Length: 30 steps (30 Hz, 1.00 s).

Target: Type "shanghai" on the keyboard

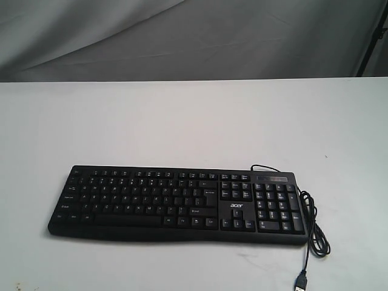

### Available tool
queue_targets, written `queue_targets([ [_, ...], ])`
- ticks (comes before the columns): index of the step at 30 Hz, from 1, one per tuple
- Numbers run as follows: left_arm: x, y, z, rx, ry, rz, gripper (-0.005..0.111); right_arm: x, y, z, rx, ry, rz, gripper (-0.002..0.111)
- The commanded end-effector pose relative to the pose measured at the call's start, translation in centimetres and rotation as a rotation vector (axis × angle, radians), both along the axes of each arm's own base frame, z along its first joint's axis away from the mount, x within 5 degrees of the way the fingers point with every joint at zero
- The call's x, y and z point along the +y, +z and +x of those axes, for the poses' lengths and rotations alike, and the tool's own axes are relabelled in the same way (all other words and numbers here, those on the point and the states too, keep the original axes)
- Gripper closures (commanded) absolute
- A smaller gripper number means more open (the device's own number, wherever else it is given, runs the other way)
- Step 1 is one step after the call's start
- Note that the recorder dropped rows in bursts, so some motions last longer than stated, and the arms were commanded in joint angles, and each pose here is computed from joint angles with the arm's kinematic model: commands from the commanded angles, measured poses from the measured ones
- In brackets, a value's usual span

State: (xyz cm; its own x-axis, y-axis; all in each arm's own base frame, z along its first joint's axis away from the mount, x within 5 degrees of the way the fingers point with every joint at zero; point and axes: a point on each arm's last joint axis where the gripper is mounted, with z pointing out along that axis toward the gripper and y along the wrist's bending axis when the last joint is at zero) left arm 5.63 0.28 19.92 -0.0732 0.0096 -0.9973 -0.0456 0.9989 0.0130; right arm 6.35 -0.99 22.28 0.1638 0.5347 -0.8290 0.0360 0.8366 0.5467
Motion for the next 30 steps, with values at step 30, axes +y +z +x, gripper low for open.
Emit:
queue_targets([
  [30, 0.0, 0.0, 0.0, -0.007, -0.006, -0.002, 0.107, 0.8, -4.1, -1.0, 0.414, 0.112, -0.521, 0.108],
])
